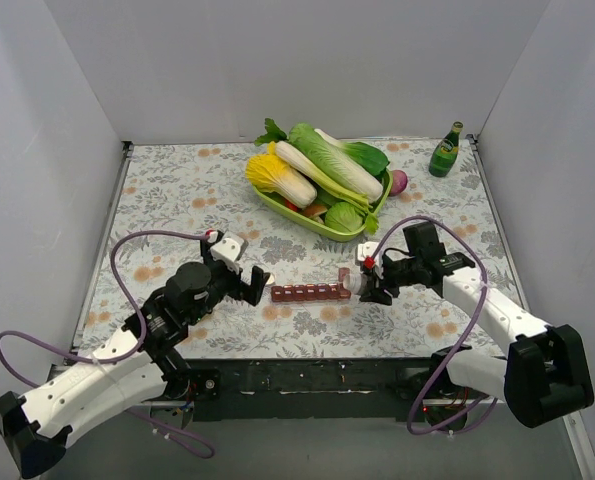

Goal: Sort the pills into containers

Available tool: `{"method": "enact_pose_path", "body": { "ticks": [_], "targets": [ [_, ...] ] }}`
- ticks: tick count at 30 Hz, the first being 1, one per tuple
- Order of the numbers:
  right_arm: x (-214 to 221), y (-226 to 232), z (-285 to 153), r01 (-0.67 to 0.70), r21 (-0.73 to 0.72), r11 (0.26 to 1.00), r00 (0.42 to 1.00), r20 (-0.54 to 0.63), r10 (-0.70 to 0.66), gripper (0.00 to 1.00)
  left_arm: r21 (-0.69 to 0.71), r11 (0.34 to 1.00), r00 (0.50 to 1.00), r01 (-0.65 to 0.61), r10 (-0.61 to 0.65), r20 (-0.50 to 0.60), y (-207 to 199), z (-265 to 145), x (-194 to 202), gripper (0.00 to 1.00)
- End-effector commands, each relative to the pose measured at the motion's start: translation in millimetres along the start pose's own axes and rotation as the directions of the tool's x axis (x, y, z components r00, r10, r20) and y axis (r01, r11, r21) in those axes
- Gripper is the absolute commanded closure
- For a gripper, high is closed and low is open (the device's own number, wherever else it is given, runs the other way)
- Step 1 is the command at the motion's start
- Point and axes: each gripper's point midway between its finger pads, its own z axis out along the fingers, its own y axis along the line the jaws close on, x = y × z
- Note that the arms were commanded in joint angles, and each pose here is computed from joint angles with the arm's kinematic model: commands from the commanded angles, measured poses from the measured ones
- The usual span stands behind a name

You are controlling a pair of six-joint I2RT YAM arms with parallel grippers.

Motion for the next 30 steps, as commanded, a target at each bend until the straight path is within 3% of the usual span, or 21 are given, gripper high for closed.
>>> {"method": "enact_pose_path", "body": {
  "ticks": [1, 13, 30],
  "targets": [
    [22, -8, 3, 0.067, 0.016, 0.998, 0.992, -0.106, -0.065, 0.99, -0.030, 1.000, 0.996, -0.004, 0.006, 0.089, 9, -9, -9, 0.02],
    [48, -17, 7, 0.080, 0.029, 0.996, 0.950, -0.304, -0.067, 0.98, -0.027, 1.000, 0.996, -0.008, 0.010, 0.094, 9, -8, -8, 0.02],
    [48, -18, 11, 0.049, 0.031, 0.998, 0.921, -0.388, -0.033, 0.98, -0.017, 1.000, 0.994, -0.008, 0.010, 0.108, 8, -11, -10, 0.02]
  ]
}}
